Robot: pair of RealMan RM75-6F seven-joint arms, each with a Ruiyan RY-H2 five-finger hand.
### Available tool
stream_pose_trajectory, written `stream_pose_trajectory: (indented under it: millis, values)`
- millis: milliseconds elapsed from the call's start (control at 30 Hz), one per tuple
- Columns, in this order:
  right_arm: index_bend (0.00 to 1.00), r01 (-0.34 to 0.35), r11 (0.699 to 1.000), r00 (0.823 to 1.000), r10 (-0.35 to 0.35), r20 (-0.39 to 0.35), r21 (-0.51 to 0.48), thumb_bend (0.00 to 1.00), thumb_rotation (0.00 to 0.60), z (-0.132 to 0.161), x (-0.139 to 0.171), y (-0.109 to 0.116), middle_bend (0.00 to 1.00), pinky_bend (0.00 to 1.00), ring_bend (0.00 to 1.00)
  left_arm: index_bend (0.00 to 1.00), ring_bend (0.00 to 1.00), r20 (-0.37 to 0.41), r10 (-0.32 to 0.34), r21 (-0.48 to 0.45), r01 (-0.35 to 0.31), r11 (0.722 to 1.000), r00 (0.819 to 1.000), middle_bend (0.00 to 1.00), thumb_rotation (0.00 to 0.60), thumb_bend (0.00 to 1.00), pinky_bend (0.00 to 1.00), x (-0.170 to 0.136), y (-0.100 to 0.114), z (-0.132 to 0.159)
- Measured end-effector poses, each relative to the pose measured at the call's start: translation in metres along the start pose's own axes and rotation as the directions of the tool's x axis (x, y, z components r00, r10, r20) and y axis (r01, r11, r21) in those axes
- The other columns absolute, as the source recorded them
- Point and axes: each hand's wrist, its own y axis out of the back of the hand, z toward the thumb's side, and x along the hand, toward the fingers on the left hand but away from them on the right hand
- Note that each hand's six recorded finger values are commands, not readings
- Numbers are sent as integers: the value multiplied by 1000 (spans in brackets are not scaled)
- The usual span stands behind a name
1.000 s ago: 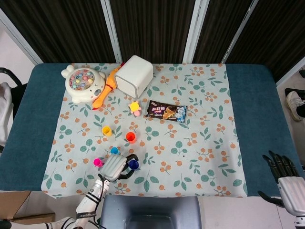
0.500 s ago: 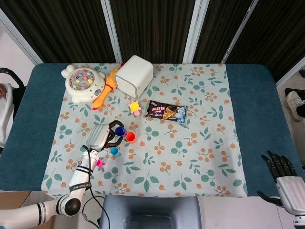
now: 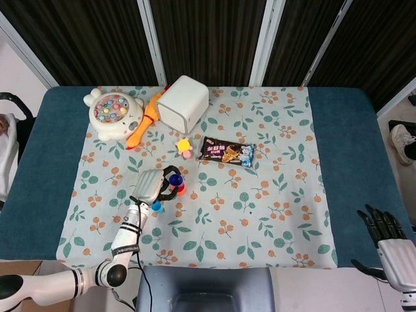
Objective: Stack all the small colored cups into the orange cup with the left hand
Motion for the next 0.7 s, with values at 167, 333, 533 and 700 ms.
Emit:
stream_pose_trajectory:
  millis: [167, 333, 533, 700]
  values:
    - [0, 4, 1000, 1000, -4, 0, -1, 212, 600, 0, 0, 1, 0, 0, 0, 553, 1000, -6, -10, 17, 10, 1000, 1000, 1000, 600, 401, 1000, -1, -5, -3]
    - [0, 5, 1000, 1000, -5, 0, -2, 213, 600, 0, 1, 1, 0, 0, 0, 506, 1000, -8, -17, 25, 17, 1000, 1000, 1000, 600, 395, 1000, -1, -10, -4]
    - [0, 10, 1000, 1000, -10, 1, -6, 213, 600, -1, 1, 2, 0, 0, 0, 446, 1000, -17, -29, 40, 30, 999, 999, 1000, 600, 391, 1000, 0, -14, -8]
    - [0, 13, 1000, 1000, -13, 2, -6, 213, 600, -2, 2, 3, 0, 0, 0, 156, 1000, -19, -53, 53, 54, 997, 998, 1000, 600, 369, 1000, 0, -17, -10]
